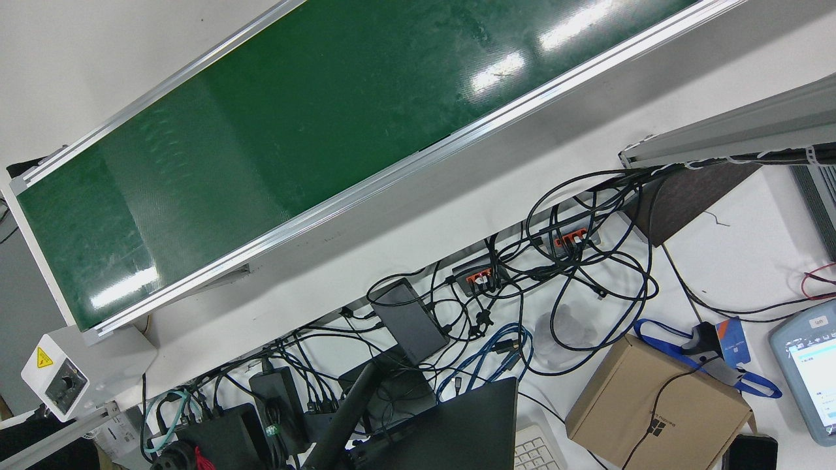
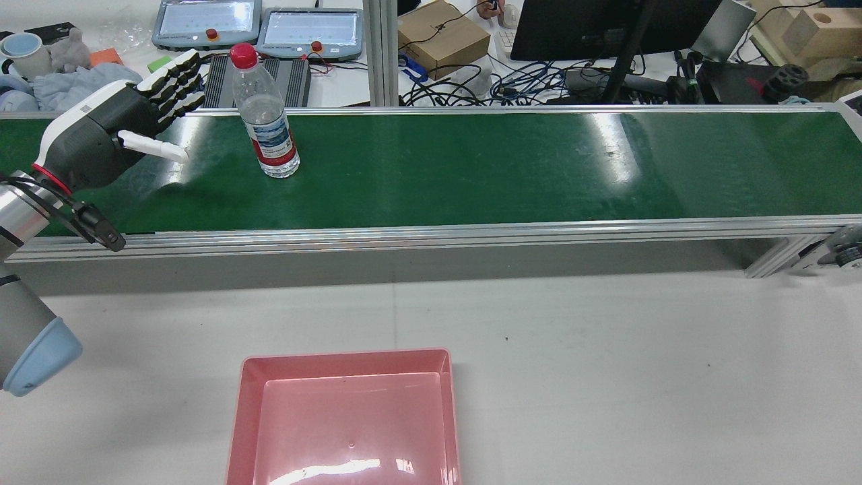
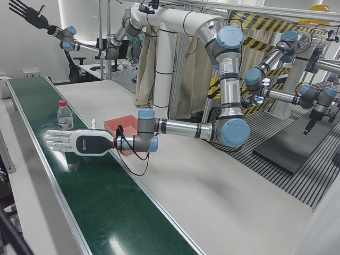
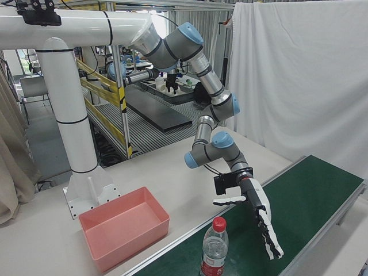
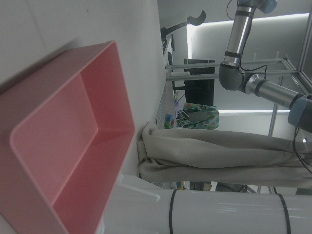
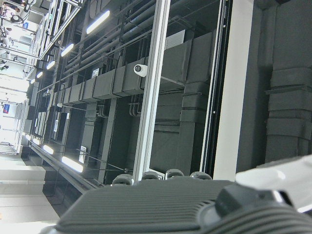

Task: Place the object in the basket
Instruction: 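Move the open left hand toward the approaching bottle on the belt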

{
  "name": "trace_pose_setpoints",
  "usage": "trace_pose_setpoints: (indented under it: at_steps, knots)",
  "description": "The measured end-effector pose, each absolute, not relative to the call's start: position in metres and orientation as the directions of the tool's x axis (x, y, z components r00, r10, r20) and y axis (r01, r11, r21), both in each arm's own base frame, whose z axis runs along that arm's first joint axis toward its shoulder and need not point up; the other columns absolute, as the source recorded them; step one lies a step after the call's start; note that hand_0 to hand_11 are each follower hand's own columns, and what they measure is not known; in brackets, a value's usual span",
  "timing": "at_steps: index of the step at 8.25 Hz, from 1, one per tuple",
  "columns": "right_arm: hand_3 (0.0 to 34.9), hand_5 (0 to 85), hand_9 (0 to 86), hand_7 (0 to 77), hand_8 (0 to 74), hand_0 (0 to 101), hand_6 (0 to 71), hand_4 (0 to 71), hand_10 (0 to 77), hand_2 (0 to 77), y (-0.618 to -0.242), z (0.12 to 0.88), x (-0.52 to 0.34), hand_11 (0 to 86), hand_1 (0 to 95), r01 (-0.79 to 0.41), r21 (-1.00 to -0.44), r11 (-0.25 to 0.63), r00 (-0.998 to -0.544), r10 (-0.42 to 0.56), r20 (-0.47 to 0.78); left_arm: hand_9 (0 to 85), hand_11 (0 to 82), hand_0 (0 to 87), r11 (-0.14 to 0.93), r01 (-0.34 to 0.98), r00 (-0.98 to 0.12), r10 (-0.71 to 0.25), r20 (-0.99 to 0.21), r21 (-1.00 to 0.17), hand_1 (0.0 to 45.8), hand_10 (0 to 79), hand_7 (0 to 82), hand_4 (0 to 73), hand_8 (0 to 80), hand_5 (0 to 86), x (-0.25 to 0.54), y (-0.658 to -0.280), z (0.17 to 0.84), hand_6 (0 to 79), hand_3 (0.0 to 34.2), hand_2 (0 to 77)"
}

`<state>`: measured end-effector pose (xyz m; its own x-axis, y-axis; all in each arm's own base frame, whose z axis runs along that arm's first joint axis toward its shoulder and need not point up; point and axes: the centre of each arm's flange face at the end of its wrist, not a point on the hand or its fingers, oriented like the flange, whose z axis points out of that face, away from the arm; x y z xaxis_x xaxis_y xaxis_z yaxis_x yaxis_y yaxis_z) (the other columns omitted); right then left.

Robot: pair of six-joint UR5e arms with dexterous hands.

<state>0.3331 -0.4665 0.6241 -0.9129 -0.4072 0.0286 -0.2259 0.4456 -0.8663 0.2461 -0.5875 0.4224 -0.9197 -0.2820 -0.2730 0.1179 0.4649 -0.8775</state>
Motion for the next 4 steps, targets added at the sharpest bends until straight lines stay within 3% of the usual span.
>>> trace_pose_setpoints:
  at_steps: [4]
  knots:
    - [0.2,0.0,0.0,0.5,0.0,0,0.0,0.5,0.5,1.1,-0.4665,0.6235,0.3331,0.0,0.0,-0.226,-0.866,0.447,-0.913,-0.407,0.029,3.3,7.6,52.7,0.463,0.111,-0.920,-0.286,-0.266,-0.879,16.9,2.7,0.0,0.5,1.6,7.6,0.2424,-0.5915,0.4244,1.6,0.0,0.5]
